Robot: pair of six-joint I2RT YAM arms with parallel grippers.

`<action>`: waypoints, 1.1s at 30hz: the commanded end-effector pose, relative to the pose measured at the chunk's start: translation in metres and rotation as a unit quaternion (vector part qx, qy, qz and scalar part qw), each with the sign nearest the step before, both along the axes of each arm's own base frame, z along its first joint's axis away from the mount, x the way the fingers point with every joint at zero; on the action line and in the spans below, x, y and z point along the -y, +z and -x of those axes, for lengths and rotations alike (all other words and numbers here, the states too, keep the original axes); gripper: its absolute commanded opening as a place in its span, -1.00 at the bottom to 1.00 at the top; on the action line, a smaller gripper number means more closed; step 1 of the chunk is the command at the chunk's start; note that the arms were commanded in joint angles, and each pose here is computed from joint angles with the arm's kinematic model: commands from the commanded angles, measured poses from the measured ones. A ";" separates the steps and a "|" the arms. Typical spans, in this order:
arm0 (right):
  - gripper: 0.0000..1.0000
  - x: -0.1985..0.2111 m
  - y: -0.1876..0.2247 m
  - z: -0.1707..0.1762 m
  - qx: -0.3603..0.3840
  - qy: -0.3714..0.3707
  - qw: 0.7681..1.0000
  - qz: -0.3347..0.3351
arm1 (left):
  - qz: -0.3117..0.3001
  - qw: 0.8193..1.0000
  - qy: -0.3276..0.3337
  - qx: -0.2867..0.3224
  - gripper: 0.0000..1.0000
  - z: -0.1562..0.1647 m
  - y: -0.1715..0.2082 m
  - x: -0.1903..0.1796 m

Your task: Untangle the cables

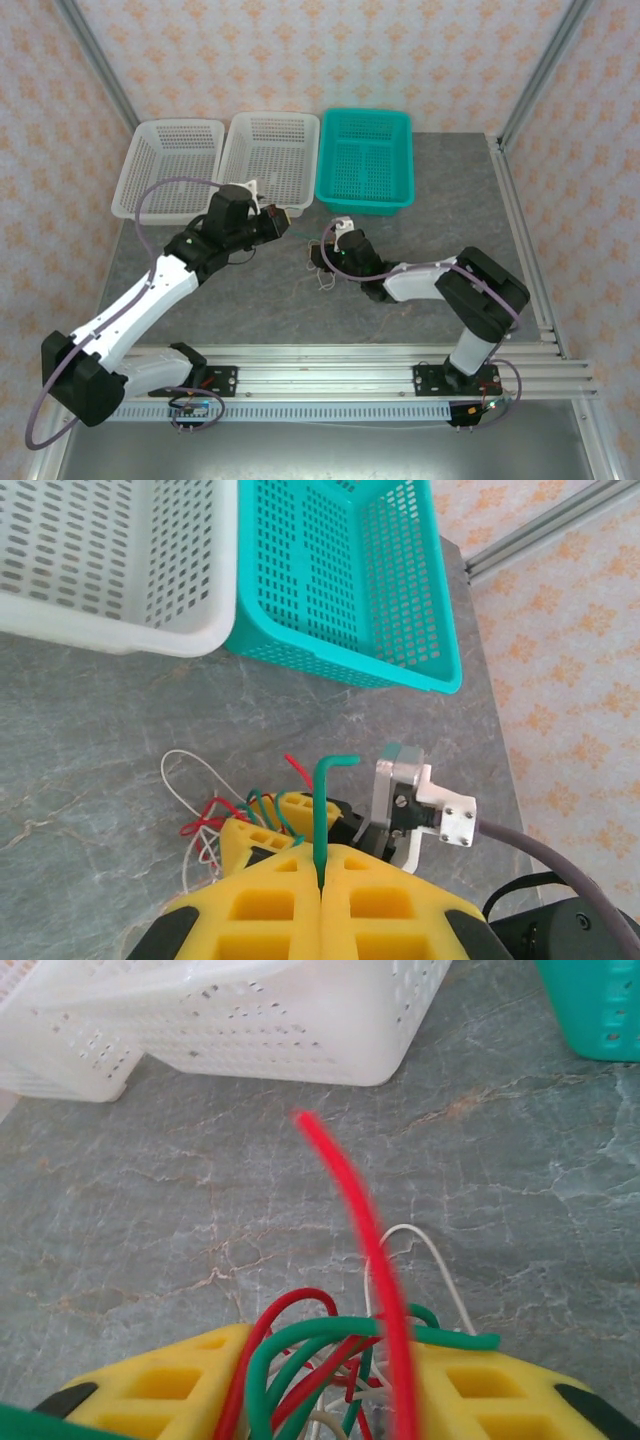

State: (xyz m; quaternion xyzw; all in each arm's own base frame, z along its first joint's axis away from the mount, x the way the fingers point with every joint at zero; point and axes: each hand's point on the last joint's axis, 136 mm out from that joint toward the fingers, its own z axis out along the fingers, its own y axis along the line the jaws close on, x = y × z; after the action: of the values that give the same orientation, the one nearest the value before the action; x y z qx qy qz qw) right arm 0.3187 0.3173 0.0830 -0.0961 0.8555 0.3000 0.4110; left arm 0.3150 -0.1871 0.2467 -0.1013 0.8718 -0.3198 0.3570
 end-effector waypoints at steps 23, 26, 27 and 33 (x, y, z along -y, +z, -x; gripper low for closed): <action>-0.12 0.186 -0.084 0.051 -0.165 -0.285 0.937 0.112 | -0.102 0.944 0.295 0.101 -1.00 -0.009 0.101 -0.182; -0.08 0.185 -0.074 0.050 -0.147 -0.276 0.945 0.098 | -0.089 0.948 0.283 0.115 -1.00 -0.008 0.105 -0.178; -0.04 0.179 -0.068 0.048 -0.141 -0.262 0.950 0.089 | -0.076 0.954 0.265 0.114 -1.00 -0.012 0.103 -0.169; 0.54 0.131 -0.006 0.040 -0.100 -0.149 0.984 0.012 | -0.024 0.979 0.173 0.108 -1.00 -0.029 0.096 -0.129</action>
State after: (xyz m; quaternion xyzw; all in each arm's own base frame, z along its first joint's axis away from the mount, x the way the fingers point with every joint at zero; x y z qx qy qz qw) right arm 0.2768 0.1658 0.0449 0.0983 0.9118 0.1825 0.3544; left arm 0.3363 -0.0398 0.3371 -0.2422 0.8048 -0.2023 0.5028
